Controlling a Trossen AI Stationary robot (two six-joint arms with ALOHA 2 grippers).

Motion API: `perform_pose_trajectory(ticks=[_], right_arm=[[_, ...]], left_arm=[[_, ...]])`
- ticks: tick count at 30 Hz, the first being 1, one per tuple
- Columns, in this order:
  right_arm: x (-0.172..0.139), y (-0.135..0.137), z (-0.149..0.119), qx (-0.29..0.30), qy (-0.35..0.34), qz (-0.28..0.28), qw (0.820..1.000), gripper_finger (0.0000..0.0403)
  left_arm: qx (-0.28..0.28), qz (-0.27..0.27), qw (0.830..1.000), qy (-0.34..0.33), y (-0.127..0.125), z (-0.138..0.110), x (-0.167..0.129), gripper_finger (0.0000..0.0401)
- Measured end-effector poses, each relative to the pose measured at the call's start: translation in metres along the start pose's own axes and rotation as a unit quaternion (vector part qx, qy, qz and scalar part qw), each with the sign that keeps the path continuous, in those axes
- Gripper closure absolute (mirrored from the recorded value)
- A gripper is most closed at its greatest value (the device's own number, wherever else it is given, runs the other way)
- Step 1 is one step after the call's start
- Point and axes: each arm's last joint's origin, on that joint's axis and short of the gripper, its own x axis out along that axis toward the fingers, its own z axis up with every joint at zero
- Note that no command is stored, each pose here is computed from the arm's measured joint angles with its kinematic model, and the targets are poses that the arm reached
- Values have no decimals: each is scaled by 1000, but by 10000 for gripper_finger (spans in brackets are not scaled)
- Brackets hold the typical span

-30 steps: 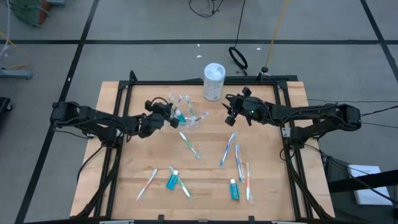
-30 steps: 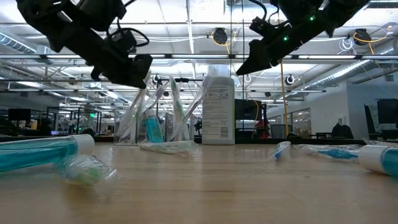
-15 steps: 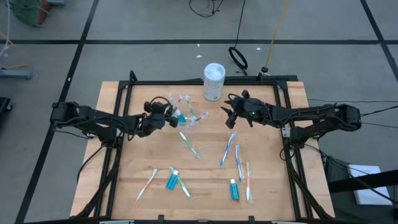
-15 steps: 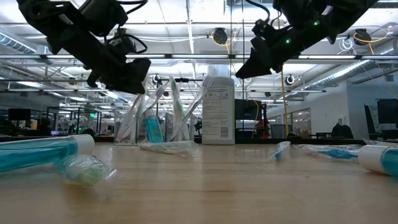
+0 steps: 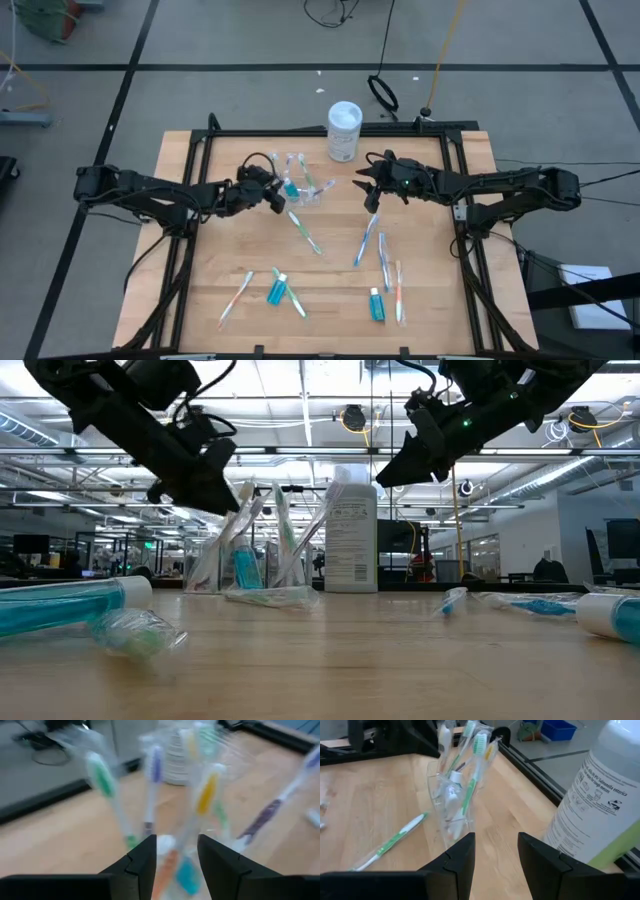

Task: Pick & Place toothbrushing station
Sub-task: Put the blue mouthwash into the transparent organizer

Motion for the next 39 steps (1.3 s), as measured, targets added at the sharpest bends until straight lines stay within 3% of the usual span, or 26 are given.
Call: perform_pose_trajectory(ticks=[5, 11, 16, 20, 26, 30, 34, 39], right_arm=[[-1, 3, 0, -19, 0, 6, 1000, 264], [-1, 5, -4, -29, 16, 8, 999, 264], [-1, 5, -4, -30, 17, 8, 999, 264], [-1, 5, -2, -42, 8, 8, 999, 264], [-1, 5, 6, -70, -32, 7, 997, 264], [-2, 5, 13, -95, -69, 4, 993, 264], [-3, 5, 22, -150, -114, -7, 982, 264], [-8, 5, 36, -166, -189, -22, 968, 264]], left_arm=[[-29, 16, 999, -20, 9, 12, -17, 261], [-28, -113, 993, -10, 3, 21, -37, 276], [-29, -190, 981, -1, -8, 20, -43, 284], [-47, -268, 962, 3, -24, 19, -46, 286], [-17, -400, 917, 4, -52, 12, -51, 286], [-38, -416, 908, 30, -66, -1, -47, 286], [-70, -403, 911, 52, -76, -12, -37, 286], [-62, -426, 902, 19, -93, 8, -41, 286]])
